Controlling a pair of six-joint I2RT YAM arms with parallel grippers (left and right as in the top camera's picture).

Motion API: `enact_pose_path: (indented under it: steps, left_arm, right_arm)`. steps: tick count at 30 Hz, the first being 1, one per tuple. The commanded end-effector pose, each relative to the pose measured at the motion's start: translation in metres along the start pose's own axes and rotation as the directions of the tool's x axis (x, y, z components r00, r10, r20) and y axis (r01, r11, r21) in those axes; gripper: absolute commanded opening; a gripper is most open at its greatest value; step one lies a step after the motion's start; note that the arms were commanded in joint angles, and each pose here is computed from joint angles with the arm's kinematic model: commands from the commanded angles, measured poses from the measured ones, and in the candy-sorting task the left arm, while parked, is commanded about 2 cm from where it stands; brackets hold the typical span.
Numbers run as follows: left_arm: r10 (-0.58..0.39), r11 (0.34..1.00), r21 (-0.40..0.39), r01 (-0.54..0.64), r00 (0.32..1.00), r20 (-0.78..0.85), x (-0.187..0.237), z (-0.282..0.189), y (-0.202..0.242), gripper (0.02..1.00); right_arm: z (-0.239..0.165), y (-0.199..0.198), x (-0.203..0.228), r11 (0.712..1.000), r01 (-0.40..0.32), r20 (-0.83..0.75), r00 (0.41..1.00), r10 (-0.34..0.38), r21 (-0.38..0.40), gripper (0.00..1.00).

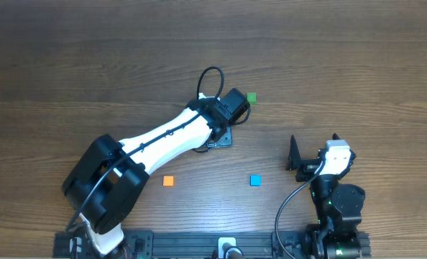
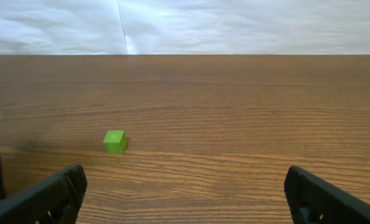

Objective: Stack Cubes

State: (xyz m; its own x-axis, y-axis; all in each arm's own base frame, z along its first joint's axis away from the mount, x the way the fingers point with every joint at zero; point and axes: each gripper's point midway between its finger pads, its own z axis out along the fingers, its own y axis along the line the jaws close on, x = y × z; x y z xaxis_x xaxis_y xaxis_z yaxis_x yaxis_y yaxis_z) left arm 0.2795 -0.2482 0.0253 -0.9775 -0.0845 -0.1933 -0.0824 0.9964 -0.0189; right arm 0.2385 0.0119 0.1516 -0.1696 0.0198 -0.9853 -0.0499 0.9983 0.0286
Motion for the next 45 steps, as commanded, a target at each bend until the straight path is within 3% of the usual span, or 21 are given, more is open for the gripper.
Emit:
enact_pose_path:
  steps: [1, 5, 14, 20, 25, 34, 45]
  left_arm:
    - [-0.012, 1.000, -0.024, 0.012, 1.000, -0.004, 0.001, 0.006, 0.006, 1.000]
    - [-0.018, 1.000, 0.021, 0.018, 1.000, 0.020, -0.004, -0.014, 0.002, 1.000]
    - [0.021, 0.994, 0.109, -0.029, 0.997, 0.074, 0.020, -0.112, 0.020, 0.998]
    - [0.038, 0.993, 0.106, -0.054, 0.988, 0.152, 0.047, -0.146, 0.041, 0.998]
    - [-0.044, 0.996, 0.085, 0.035, 0.993, 0.110, 0.079, -0.122, 0.079, 0.998]
    - [-0.080, 0.995, 0.064, 0.078, 0.996, 0.029, 0.118, -0.054, 0.117, 0.980]
    - [-0.079, 0.995, 0.064, 0.077, 0.996, 0.029, 0.127, -0.023, 0.127, 0.901]
  right_arm:
    - [0.000, -0.001, 0.002, 1.000, -0.003, -0.002, 1.000, 0.003, 0.006, 0.991]
    - [0.000, -0.001, 0.002, 1.000, -0.003, -0.002, 1.000, 0.003, 0.006, 0.991]
    - [0.000, -0.001, 0.002, 1.000, -0.003, -0.002, 1.000, 0.003, 0.006, 0.993]
    - [0.000, -0.001, 0.002, 1.000, -0.003, -0.002, 1.000, 0.003, 0.006, 0.991]
    - [0.000, -0.001, 0.002, 1.000, -0.003, -0.002, 1.000, 0.003, 0.006, 0.993]
    - [0.000, -0.001, 0.002, 1.000, -0.003, -0.002, 1.000, 0.003, 0.006, 0.991]
    - [0.000, -0.001, 0.002, 1.000, -0.003, -0.002, 1.000, 0.003, 0.006, 0.993]
